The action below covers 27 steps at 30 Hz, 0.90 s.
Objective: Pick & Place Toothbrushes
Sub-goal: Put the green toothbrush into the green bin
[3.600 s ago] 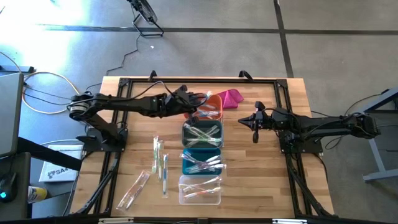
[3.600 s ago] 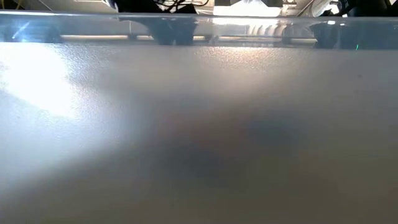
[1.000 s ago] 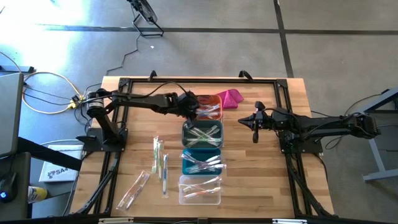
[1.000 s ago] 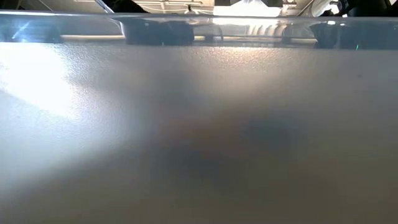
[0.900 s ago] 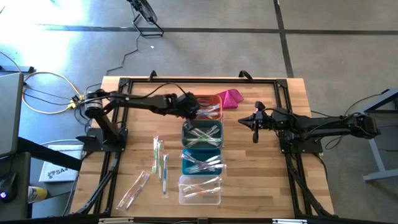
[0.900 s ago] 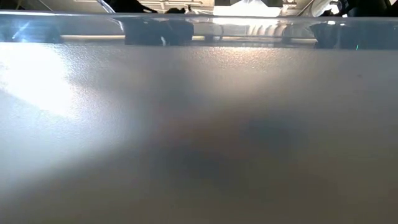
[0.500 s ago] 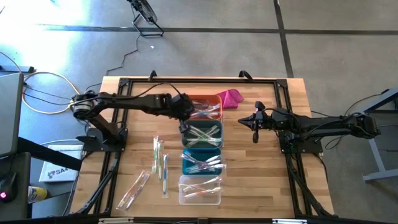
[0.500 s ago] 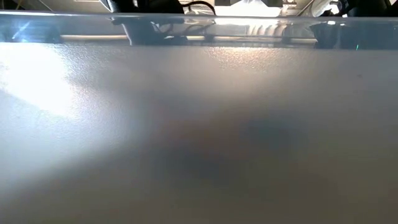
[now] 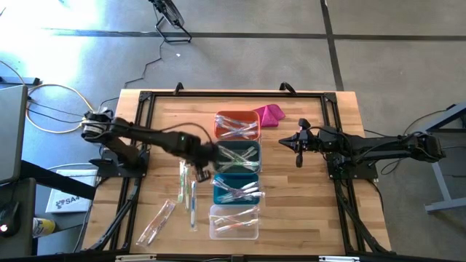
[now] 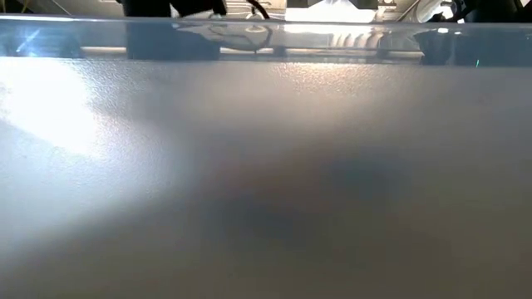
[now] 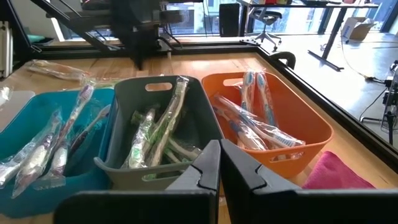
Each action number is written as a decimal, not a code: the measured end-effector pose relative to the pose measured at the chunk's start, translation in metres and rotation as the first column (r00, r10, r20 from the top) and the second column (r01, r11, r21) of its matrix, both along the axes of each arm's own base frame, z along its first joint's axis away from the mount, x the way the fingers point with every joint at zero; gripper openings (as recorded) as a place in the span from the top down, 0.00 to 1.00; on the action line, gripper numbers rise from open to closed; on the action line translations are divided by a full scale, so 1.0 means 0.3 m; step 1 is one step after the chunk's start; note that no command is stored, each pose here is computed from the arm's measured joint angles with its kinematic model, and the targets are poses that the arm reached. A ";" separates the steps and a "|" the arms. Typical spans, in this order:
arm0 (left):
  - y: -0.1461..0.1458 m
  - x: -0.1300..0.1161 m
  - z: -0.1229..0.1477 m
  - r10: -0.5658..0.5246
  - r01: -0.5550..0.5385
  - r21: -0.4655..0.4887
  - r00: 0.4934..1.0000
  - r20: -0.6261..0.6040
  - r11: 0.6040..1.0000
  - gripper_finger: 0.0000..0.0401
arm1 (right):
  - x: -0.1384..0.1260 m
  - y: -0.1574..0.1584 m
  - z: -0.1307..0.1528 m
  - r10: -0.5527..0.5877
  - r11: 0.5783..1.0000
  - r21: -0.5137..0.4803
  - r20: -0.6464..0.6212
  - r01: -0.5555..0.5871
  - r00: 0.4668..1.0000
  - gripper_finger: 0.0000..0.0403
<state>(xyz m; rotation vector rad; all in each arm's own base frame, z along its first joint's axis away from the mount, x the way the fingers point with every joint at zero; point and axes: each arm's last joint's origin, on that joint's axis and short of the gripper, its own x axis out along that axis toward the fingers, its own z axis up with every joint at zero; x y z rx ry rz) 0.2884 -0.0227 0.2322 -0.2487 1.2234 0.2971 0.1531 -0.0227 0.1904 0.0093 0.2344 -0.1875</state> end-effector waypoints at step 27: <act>-0.226 -0.094 -0.011 0.107 -0.106 0.008 0.990 -0.093 0.994 0.99 | 0.000 0.000 0.000 -0.001 1.000 0.008 0.002 0.001 1.000 0.99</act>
